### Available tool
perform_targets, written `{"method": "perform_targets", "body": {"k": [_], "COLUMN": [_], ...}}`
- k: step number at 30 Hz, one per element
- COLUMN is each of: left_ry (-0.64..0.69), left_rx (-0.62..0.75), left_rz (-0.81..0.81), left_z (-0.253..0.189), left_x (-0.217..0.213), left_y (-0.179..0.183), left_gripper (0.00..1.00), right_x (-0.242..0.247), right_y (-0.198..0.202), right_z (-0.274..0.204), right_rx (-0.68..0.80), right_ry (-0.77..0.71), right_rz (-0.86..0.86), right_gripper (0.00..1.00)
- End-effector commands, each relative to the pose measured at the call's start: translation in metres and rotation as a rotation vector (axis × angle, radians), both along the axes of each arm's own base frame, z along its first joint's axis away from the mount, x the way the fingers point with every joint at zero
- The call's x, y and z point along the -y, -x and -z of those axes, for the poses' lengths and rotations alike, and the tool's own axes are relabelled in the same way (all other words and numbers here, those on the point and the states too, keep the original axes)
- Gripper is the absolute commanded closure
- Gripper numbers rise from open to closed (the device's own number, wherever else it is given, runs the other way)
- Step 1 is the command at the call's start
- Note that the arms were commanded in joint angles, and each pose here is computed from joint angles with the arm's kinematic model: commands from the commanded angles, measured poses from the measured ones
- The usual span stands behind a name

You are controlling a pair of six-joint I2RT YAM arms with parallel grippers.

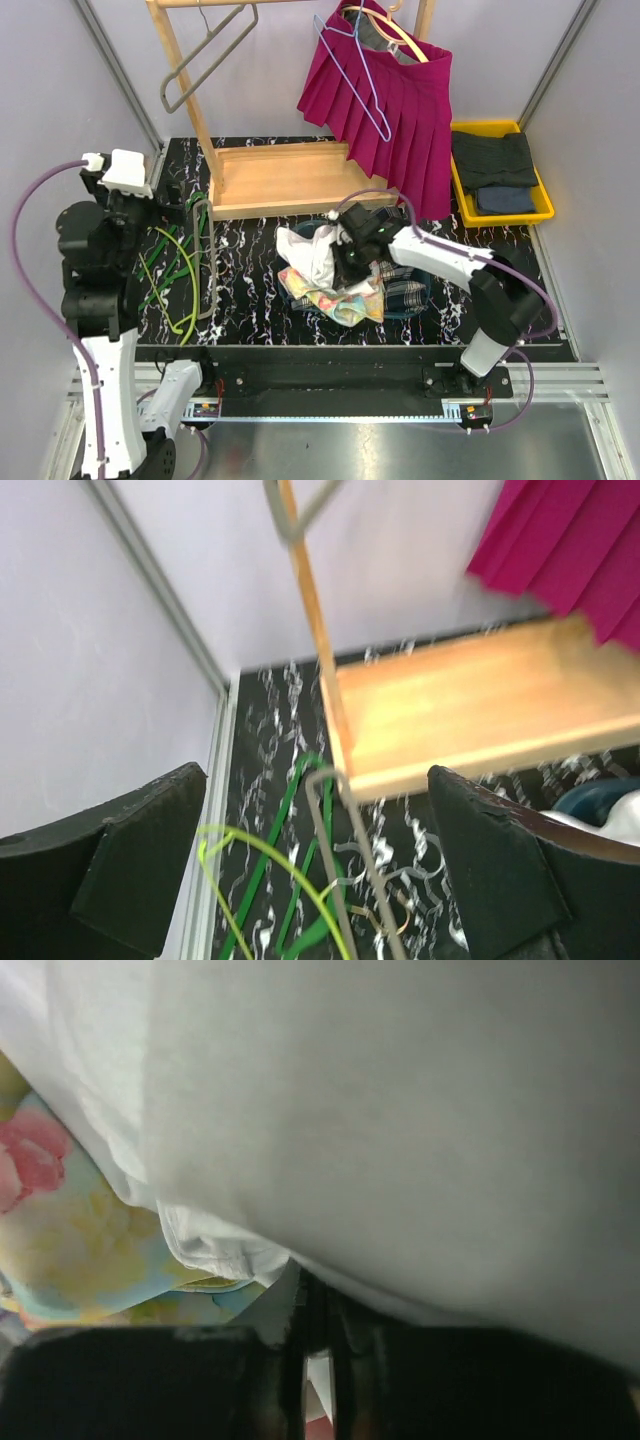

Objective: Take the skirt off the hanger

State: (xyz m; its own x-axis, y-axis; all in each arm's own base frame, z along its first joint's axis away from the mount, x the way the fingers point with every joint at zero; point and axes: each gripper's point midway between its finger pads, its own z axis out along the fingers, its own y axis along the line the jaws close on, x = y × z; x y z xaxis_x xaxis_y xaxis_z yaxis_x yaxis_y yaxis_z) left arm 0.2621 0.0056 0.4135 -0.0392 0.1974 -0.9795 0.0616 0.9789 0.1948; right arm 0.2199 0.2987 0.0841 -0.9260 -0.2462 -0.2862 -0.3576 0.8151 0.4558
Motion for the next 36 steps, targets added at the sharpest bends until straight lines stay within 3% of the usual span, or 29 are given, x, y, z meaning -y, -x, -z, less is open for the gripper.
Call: {"method": "perform_targets", "body": {"k": [1,4,5,7,8,9,12,18,24,25,29,31,34,36], "left_ry": [0.037,0.027,0.024,0.020,0.015,0.014,0.009,-0.002,-0.001,0.003,0.033,0.052,0.062,0.062], "left_rx": [0.086,0.119,0.128,0.136,0.141,0.145,0.168,0.204,0.224,0.224,0.216,0.206,0.175,0.169], "left_rz": [0.082,0.093,0.094,0.097,0.100,0.098,0.102,0.114,0.127,0.135,0.149,0.157,0.169,0.170], "left_z": [-0.040,-0.053,-0.056,-0.059,-0.060,-0.062,-0.068,-0.084,-0.092,-0.092,-0.091,-0.086,-0.070,-0.065], "left_x": [0.017,0.019,0.019,0.020,0.020,0.020,0.021,0.023,0.026,0.027,0.031,0.033,0.035,0.035], "left_y": [0.017,0.022,0.024,0.026,0.027,0.028,0.032,0.037,0.043,0.043,0.044,0.044,0.042,0.043], "left_gripper": [0.01,0.01,0.01,0.01,0.01,0.01,0.01,0.01,0.01,0.01,0.01,0.01,0.01,0.01], "right_x": [0.015,0.016,0.019,0.018,0.018,0.019,0.009,0.019,0.041,0.060,0.112,0.136,0.135,0.131], "right_y": [0.042,0.036,0.030,0.023,0.018,0.019,0.013,0.012,-0.026,-0.047,-0.116,-0.133,-0.151,-0.163], "right_z": [0.038,0.019,0.010,-0.032,-0.048,-0.066,-0.178,-0.303,-0.367,-0.379,-0.454,-0.469,-0.518,-0.517], "right_rx": [-0.050,0.035,0.076,0.165,0.205,0.227,0.381,0.543,0.782,0.889,1.154,1.268,1.499,1.555], "right_ry": [0.220,0.215,0.222,0.155,0.135,0.108,-0.080,-0.182,-0.098,-0.002,-0.023,0.084,0.008,0.025], "right_rz": [-0.116,-0.097,-0.072,-0.045,-0.019,-0.013,0.002,-0.003,0.094,0.166,0.484,0.579,0.673,0.668], "right_gripper": [0.66,0.48,0.34,0.19,0.01,0.00,0.00,0.00,0.00,0.00,0.00,0.00,0.00,0.00]}}
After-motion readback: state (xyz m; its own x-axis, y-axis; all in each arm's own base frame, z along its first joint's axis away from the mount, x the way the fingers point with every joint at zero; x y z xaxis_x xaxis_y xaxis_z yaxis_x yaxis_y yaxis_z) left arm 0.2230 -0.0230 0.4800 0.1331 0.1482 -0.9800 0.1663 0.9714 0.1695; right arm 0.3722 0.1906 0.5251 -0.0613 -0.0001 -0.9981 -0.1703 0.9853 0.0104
